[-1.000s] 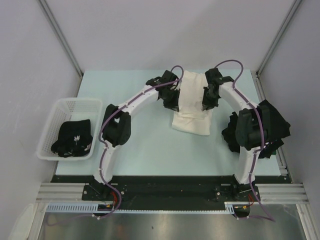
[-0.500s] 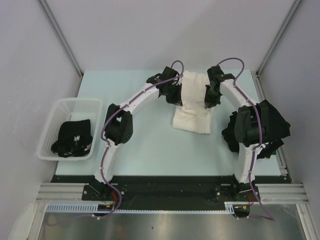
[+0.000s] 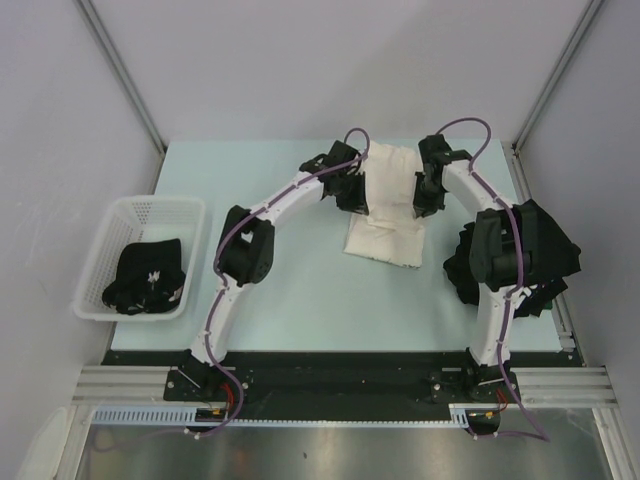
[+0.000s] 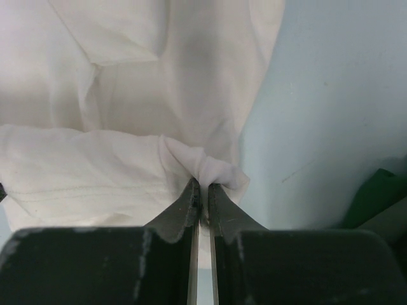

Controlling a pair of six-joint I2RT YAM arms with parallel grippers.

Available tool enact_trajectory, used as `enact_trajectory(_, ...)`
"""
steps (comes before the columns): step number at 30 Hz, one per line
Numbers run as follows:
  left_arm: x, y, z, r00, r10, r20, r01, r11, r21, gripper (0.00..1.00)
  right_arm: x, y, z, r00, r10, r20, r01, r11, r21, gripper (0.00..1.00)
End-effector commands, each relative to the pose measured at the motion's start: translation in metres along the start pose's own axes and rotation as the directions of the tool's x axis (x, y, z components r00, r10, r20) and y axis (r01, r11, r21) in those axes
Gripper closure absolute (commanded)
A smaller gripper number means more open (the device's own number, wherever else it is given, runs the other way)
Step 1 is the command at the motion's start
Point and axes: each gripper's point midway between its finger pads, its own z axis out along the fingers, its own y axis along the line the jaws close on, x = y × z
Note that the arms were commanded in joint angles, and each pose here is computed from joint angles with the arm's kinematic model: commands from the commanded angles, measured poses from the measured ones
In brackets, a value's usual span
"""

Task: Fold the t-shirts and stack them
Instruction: Fold the folded rectangular tshirt in 1/3 of the way

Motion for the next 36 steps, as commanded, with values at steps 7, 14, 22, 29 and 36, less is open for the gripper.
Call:
enact_trajectory(7, -0.043, 0.005, -0.018, 0.987, 0.042, 0.154, -0.039, 0.999, -0.026, 0.66, -0.027, -0.021, 0.006, 0.996, -0.042, 0.082, 0.034, 0.995, 0.096, 0.59)
enact_trajectory(14, -0.036, 0.006, -0.044, 0.986, 0.051, 0.159, -0.043, 0.998, -0.053, 0.62, -0.055, -0.027, -0.027, 0.981, -0.054, 0.189, 0.029, 0.990, 0.136, 0.52)
enact_trajectory(22, 0.009, 0.010, -0.081, 0.991, 0.046, 0.129, -0.039, 0.998, -0.054, 0.62, -0.049, 0.000, -0.086, 0.962, -0.078, 0.263, 0.057, 0.995, 0.086, 0.52)
enact_trajectory(29, 0.039, 0.003, -0.098, 0.993, 0.056, 0.106, -0.052, 0.998, -0.032, 0.62, -0.005, 0.025, -0.105, 0.964, -0.104, 0.245, 0.095, 0.994, 0.048, 0.92)
enact_trajectory(36, 0.056, -0.007, -0.126, 0.991, 0.076, 0.108, -0.073, 0.997, -0.024, 0.62, 0.044, 0.030, -0.076, 0.980, -0.116, 0.161, 0.107, 0.992, 0.060, 1.00)
